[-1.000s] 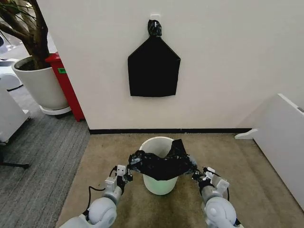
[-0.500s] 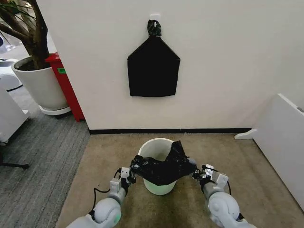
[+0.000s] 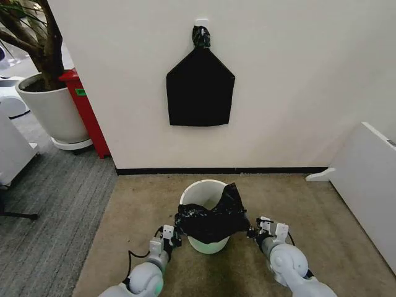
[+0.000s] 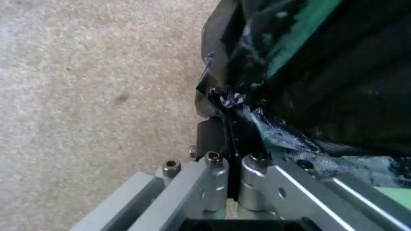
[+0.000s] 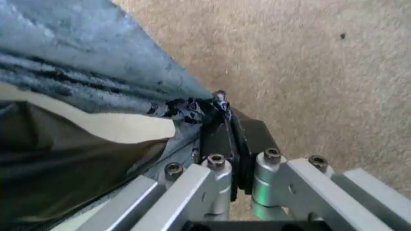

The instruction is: Place the garbage bag over the trash bin.

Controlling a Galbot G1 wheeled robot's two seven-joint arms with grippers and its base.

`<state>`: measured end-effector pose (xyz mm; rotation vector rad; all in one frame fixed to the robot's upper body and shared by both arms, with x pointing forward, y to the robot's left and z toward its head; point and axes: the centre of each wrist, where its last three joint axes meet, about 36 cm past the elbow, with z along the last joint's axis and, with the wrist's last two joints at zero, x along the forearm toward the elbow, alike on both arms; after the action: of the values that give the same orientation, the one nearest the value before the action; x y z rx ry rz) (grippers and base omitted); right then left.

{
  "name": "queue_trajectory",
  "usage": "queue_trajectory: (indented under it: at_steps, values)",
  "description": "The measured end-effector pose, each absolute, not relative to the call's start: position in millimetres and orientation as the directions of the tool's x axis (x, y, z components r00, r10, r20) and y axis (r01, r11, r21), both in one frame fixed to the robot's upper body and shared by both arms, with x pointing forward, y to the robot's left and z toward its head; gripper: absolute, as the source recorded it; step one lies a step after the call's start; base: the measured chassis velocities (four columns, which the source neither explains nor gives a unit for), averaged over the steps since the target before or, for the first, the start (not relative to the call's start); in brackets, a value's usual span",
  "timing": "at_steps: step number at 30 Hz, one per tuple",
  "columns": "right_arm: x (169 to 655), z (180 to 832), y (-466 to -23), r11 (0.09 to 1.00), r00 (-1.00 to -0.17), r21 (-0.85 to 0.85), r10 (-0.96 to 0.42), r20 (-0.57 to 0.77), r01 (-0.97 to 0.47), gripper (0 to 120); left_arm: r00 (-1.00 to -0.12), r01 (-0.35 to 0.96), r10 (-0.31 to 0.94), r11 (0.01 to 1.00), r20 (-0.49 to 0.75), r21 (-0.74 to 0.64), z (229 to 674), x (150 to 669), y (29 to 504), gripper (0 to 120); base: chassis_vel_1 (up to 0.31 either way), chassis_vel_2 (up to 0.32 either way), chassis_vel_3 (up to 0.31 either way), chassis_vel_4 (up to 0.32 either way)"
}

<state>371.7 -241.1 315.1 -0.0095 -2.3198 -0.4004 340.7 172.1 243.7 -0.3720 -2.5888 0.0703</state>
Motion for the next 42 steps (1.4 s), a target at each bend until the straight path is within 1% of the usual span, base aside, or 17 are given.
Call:
queue_trajectory:
  at_steps: [4,5,6,7,11,12,14,19,22,23,26,27,28,31,32,35,42]
  values:
    - [365.0,320.6,-239.2,0.957,-0.728,0.257,-0.083,0.680,0.131,1,-0.834,0.238,0.261,0.965,0.487,-0.110,250.7,335.1,173.5,0,0.000,0.000,0.000,0.000]
    - [361.8,322.4,-238.6,0.960,-0.731,0.248,-0.079,0.677,0.127,6,-0.836,0.239,0.257,0.966,0.485,-0.100,253.1,332.7,176.2,0,0.000,0.000,0.000,0.000]
    - [361.8,322.4,-238.6,0.960,-0.731,0.248,-0.079,0.677,0.127,6,-0.836,0.239,0.257,0.966,0.485,-0.100,253.1,332.7,176.2,0,0.000,0.000,0.000,0.000]
    - [357.5,324.6,-237.5,0.963,-0.736,0.239,-0.074,0.673,0.122,11,-0.840,0.242,0.251,0.967,0.481,-0.083,255.8,328.8,180.6,2,0.000,0.000,0.000,0.000]
    - [343.3,331.2,-232.6,0.969,-0.749,0.220,-0.063,0.660,0.113,27,-0.851,0.230,0.229,0.971,0.473,-0.057,266.9,316.8,196.2,16,0.000,0.000,0.000,0.000]
    - [338.9,332.7,-230.9,0.970,-0.751,0.217,-0.062,0.658,0.110,32,-0.853,0.216,0.215,0.975,0.476,-0.054,270.7,313.3,201.0,23,0.000,0.000,0.000,0.000]
    - [336.3,333.6,-229.8,0.971,-0.753,0.214,-0.060,0.655,0.109,36,-0.855,0.205,0.204,0.977,0.476,-0.051,272.8,311.2,204.3,26,0.000,0.000,0.000,0.000]
    - [327.6,340.6,-223.2,0.972,-0.784,0.209,-0.044,0.619,0.111,57,-0.875,0.158,0.158,0.987,0.458,-0.038,277.0,301.5,224.8,47,0.000,0.000,0.000,0.000]
    - [326.5,342.1,-222.3,0.972,-0.789,0.208,-0.040,0.613,0.112,61,-0.881,0.151,0.153,0.988,0.448,-0.040,276.9,300.0,227.9,52,0.000,0.000,0.000,0.000]
    - [323.5,343.8,-221.2,0.971,-0.797,0.211,-0.038,0.603,0.114,69,-0.891,0.139,0.147,0.989,0.430,-0.051,277.3,298.7,234.3,60,0.000,0.000,0.000,0.000]
    - [317.5,337.6,-225.8,0.969,-0.812,0.221,-0.043,0.583,0.108,82,-0.899,0.143,0.160,0.987,0.407,-0.072,277.4,296.1,241.3,72,0.000,0.000,0.000,0.000]
    - [315.3,333.1,-229.8,0.969,-0.817,0.229,-0.054,0.574,0.097,86,-0.902,0.151,0.170,0.985,0.396,-0.079,277.0,295.3,243.1,75,0.000,0.000,0.000,0.000]
    - [315.3,333.1,-229.8,0.969,-0.817,0.229,-0.054,0.574,0.097,86,-0.902,0.151,0.170,0.985,0.396,-0.079,277.0,295.3,243.1,75,0.000,0.000,0.000,0.000]
    - [305.0,316.1,-246.3,0.972,-0.841,0.234,-0.100,0.532,0.033,98,-0.908,0.184,0.203,0.979,0.366,-0.086,275.6,291.8,252.6,88,0.000,0.000,0.000,0.000]
    - [300.5,313.2,-251.3,0.971,-0.847,0.238,-0.115,0.519,0.014,98,-0.909,0.193,0.211,0.977,0.359,-0.085,276.2,290.8,255.5,94,0.000,0.000,0.000,0.000]
    - [292.3,308.9,-261.1,0.969,-0.862,0.244,-0.145,0.485,-0.025,100,-0.913,0.206,0.221,0.975,0.344,-0.080,276.7,288.9,259.9,100,0.000,0.000,0.000,0.000]
    - [276.2,300.1,-277.6,0.969,-0.888,0.240,-0.155,0.432,-0.052,100,-0.917,0.204,0.226,0.974,0.330,-0.098,268.8,283.3,263.6,100,0.000,0.000,0.000,0.000]
